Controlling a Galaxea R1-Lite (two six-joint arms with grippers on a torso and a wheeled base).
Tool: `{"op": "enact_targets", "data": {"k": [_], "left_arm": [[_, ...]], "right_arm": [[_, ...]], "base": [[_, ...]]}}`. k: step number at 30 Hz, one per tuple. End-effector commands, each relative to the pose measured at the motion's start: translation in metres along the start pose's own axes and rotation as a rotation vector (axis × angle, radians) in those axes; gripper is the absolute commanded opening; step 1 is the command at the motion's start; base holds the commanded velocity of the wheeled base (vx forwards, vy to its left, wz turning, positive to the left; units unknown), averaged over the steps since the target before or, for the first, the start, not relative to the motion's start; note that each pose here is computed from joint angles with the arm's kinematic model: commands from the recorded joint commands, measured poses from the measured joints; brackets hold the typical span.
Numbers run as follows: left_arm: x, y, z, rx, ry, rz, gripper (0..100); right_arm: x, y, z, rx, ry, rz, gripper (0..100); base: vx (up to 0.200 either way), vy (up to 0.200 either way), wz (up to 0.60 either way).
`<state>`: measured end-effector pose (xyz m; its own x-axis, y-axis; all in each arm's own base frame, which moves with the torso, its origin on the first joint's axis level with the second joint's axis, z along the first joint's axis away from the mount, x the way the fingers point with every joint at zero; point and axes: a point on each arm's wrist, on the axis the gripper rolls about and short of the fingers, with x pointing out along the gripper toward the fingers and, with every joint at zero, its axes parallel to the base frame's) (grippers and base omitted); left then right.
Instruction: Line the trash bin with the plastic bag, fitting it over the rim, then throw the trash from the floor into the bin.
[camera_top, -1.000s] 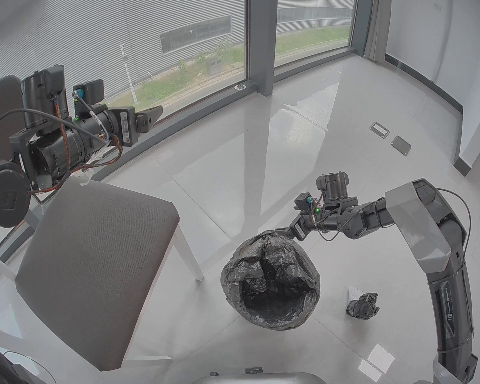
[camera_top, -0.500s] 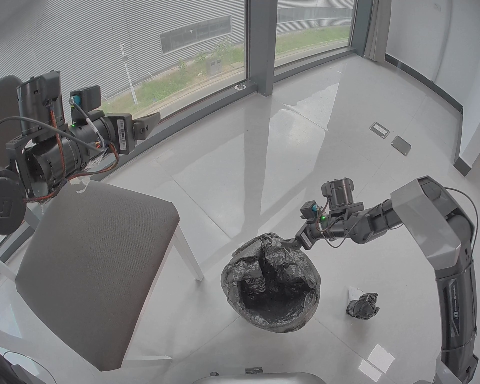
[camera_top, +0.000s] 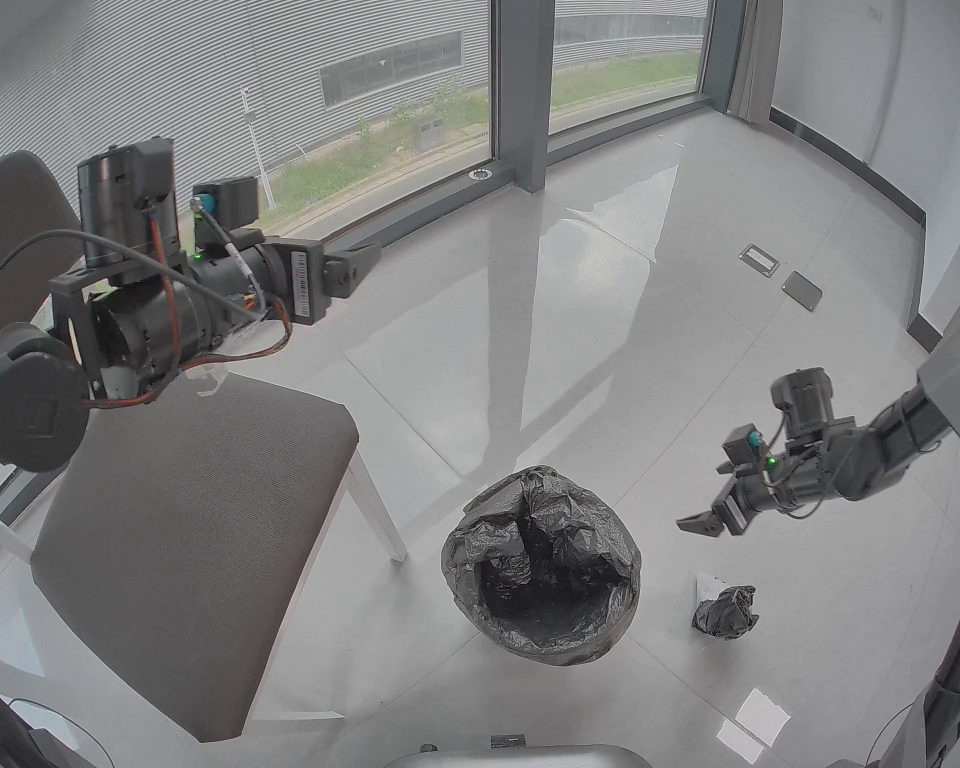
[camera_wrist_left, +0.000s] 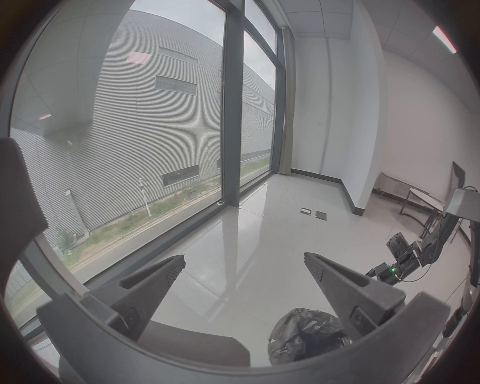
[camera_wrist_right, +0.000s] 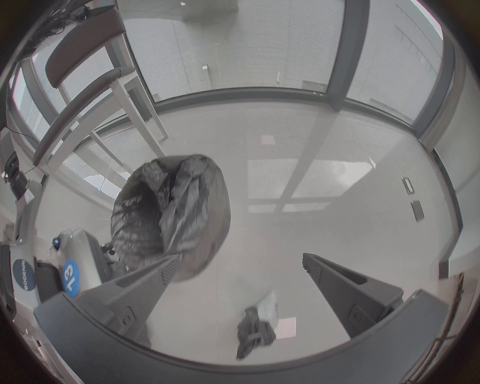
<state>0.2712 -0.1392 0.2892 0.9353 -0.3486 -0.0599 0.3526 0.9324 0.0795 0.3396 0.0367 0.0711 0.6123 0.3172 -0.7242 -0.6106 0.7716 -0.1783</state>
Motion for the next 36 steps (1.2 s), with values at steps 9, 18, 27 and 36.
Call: {"op": "enact_targets", "data": {"k": [9, 18, 27, 36], "left_arm": [[0.041, -0.076, -0.043, -0.032, 0.144, -0.095, 100], [0.032, -0.100, -0.048, -0.047, 0.199, -0.041, 100], [0.027, -0.098, -0.044, -0.066, 0.198, -0.038, 100], [0.021, -0.092, -0.034, -0.087, 0.169, -0.034, 100]], "right_arm": [[-0.036, -0.010, -0.065, 0.142, 0.130, -0.051, 100], [-0.036, -0.010, -0.066, 0.145, 0.133, -0.051, 100], [-0.036, -0.010, -0.067, 0.148, 0.135, -0.050, 100], [-0.033, -0.013, -0.066, 0.153, 0.133, -0.056, 100]], "base": [[0.000, 0.000, 0.00], [-0.067, 0.000, 0.00], [-0.200, 0.000, 0.00], [-0.133, 0.000, 0.00]]}}
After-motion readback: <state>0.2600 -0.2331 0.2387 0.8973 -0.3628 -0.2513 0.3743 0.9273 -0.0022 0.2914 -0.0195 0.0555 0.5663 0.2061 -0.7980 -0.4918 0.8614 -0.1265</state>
